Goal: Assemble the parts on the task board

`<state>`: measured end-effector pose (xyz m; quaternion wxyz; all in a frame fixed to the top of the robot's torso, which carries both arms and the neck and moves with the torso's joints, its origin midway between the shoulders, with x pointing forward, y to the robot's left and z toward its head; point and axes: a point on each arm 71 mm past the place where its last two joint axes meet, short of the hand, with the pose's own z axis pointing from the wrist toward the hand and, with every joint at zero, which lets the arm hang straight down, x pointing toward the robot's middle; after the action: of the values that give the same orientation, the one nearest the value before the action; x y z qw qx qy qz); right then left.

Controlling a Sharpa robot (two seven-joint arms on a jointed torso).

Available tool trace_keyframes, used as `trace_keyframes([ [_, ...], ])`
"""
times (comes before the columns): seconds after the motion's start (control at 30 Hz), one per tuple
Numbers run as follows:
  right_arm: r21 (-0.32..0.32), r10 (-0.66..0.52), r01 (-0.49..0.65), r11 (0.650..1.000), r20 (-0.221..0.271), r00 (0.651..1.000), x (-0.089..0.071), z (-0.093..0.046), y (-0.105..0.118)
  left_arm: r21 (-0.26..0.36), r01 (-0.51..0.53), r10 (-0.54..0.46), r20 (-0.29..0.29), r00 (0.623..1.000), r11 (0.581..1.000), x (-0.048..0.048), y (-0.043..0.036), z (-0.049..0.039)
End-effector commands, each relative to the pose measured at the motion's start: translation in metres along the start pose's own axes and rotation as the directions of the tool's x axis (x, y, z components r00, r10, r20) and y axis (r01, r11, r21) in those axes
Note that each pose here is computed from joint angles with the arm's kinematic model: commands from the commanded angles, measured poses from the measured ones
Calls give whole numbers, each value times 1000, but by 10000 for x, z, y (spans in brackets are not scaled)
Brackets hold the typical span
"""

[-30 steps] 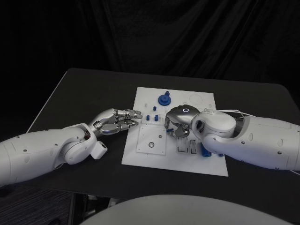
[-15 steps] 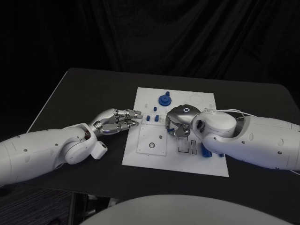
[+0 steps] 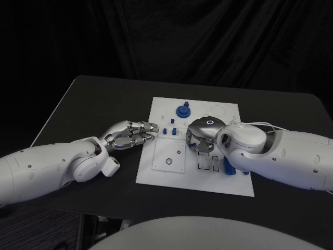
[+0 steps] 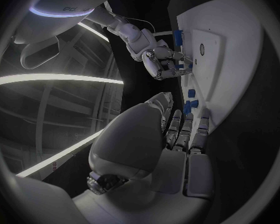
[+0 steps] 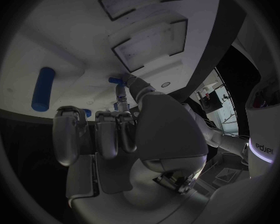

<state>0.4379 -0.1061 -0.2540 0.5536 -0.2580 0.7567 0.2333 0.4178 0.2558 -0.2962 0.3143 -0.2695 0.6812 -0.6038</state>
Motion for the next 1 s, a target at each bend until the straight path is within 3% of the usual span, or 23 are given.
trace_keyframes([
  [0.03, -43, 20, -16, 999, 85, 996, -59, -34, 23, 14, 11, -11, -2, 1000, 1000, 19, -7, 1],
  [0.3, -118, 95, -69, 991, 227, 969, -285, -148, 18, 61, -10, 8, 31, 999, 998, 31, -63, -22],
  [0.47, -172, 244, -203, 964, 270, 931, -407, -219, 10, 92, -28, 23, 61, 998, 995, 54, -121, -63],
  [0.6, -240, 417, -358, 902, 275, 867, -503, -255, 7, 112, -42, 33, 86, 996, 993, 84, -176, -105],
  [0.73, -287, 504, -431, 856, 272, 820, -562, -278, 9, 122, -48, 37, 95, 995, 991, 104, -209, -118],
  [1.0, -367, 727, -638, 678, 206, 655, -662, -339, -22, 133, -36, 26, 77, 997, 991, 198, -249, -71],
])
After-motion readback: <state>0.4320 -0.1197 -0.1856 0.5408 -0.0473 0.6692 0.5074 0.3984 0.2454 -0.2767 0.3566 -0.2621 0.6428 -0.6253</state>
